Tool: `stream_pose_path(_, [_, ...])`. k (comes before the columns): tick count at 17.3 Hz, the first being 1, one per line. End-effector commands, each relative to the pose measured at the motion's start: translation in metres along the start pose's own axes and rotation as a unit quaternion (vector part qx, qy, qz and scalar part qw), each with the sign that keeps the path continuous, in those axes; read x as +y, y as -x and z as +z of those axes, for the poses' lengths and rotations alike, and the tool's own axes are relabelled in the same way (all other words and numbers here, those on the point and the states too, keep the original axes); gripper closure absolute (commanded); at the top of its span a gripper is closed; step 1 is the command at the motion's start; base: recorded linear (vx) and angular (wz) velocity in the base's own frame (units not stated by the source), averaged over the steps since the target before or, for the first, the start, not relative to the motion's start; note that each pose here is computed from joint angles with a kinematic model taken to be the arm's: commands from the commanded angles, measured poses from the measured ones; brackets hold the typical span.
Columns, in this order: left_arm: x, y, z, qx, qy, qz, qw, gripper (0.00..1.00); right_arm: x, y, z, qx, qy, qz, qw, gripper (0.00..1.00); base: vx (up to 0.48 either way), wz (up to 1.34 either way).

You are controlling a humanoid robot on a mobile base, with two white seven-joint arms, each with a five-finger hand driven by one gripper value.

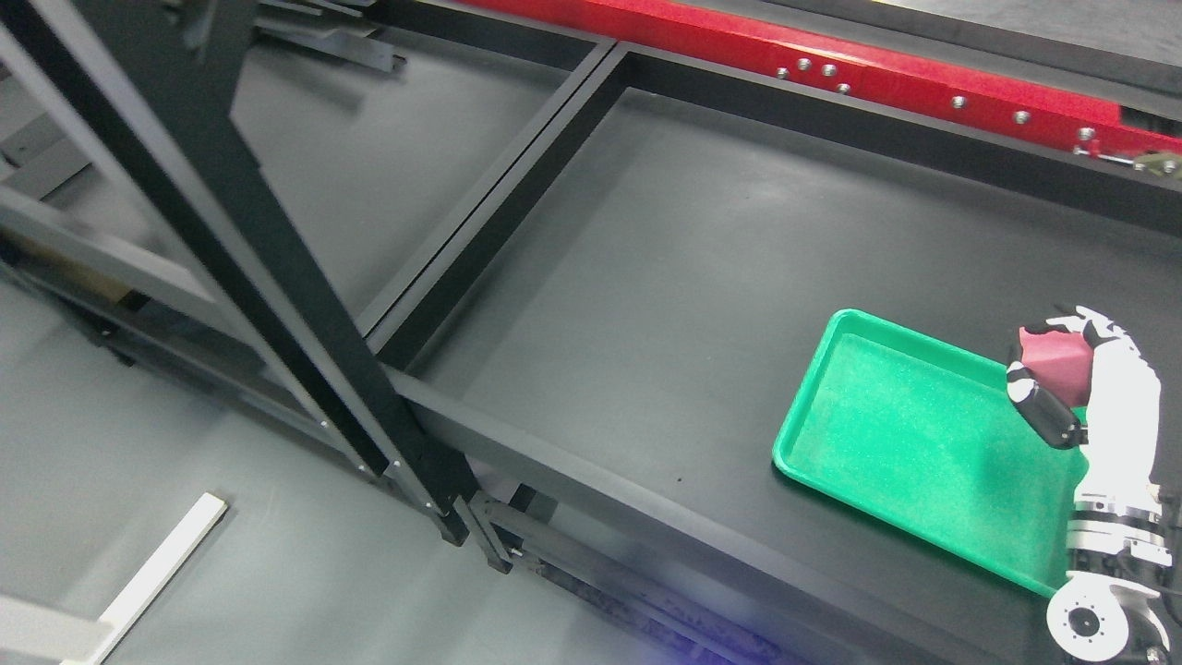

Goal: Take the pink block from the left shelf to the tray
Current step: 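Lift the pink block out of the green tray with the right hand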

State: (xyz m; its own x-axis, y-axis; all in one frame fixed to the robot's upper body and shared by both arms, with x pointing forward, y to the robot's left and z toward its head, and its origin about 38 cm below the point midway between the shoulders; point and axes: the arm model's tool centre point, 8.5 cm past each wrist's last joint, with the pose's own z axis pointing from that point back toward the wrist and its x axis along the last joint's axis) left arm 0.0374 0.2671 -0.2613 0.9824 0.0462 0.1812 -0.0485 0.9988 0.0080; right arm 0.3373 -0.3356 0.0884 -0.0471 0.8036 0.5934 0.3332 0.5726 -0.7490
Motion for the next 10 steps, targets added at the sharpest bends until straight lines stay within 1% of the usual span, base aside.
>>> stream_pose_path(1, [0.0116, 0.0052, 0.0016, 0.004, -0.009, -0.002, 1.0, 0.0, -0.002, -0.0015, 0.002, 0.001, 0.006, -0.003, 1.0, 0.97, -0.098, 0.27])
stream_pose_path(5, [0.0116, 0.0052, 0.0016, 0.004, -0.009, -0.002, 1.0, 0.0, -0.0017, -0.0019, 0.002, 0.001, 0.005, -0.004, 1.0, 0.97, -0.096, 0.38])
stream_pose_path(10, [0.0116, 0.0052, 0.0016, 0.004, -0.009, -0.002, 1.0, 0.0, -0.0005, -0.0027, 0.0023, 0.001, 0.005, -0.005, 1.0, 0.97, -0.082, 0.55])
